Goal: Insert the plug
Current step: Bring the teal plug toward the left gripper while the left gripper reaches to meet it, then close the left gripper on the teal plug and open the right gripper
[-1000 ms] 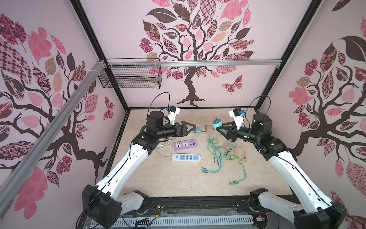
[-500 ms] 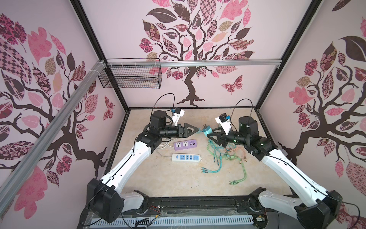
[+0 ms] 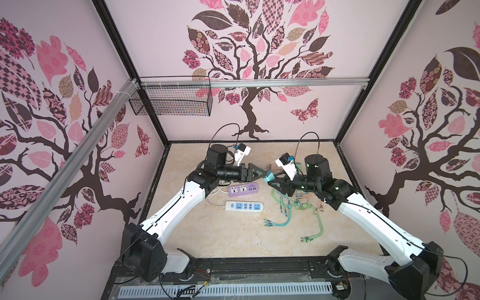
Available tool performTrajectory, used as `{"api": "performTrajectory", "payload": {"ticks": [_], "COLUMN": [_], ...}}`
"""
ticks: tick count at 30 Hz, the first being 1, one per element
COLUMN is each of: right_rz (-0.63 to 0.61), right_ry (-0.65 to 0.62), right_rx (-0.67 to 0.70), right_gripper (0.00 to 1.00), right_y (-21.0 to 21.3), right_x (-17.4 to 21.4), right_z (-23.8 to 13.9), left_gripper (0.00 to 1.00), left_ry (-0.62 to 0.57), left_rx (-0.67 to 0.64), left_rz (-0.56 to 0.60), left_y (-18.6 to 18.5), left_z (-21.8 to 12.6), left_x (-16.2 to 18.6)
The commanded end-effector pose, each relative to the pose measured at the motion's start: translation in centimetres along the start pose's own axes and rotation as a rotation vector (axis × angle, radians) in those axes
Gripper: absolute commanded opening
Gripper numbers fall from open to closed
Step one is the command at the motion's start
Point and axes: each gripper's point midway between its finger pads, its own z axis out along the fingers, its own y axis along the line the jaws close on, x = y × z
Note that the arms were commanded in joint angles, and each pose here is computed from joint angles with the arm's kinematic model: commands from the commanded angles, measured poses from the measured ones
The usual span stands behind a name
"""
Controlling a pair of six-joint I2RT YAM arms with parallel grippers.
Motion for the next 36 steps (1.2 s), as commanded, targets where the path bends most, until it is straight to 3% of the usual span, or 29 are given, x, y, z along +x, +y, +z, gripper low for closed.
{"api": "performTrajectory", "payload": {"ticks": [1, 13, 19, 27, 36], "right_rz": [-0.028, -0.054, -0.068, -0.076, -0.079], "right_ry": [-0.015, -0.004, 0.007, 0.007, 0.014], "right_rx": [-0.004, -0.021, 0.000, 0.019, 0.028], "right_gripper": [0.32, 0.32, 0.32, 0.32, 0.33], "right_y": [0.3, 0.7, 0.5, 0.3, 0.1], "right_x": [-1.2, -1.3, -1.1, -1.2, -1.0], "right_z": [0.0, 0.2, 0.3, 0.3, 0.3], "left_gripper": [0.77, 0.67, 0.51, 0.51, 0.37], "left_ry": [0.003, 0.011, 0.019, 0.057, 0.058], "left_rx": [0.033, 0.018, 0.016, 0.028, 0.010], "left_rz": [0.051, 0.038, 0.020, 0.029, 0.041], "left_y": [-1.4, -1.1, -0.7, -1.1, -1.2], "left_z": [0.2, 1.3, 1.6, 2.5, 2.4], "left_x": [-0.6, -1.0, -1.0, -0.1, -0.3]}}
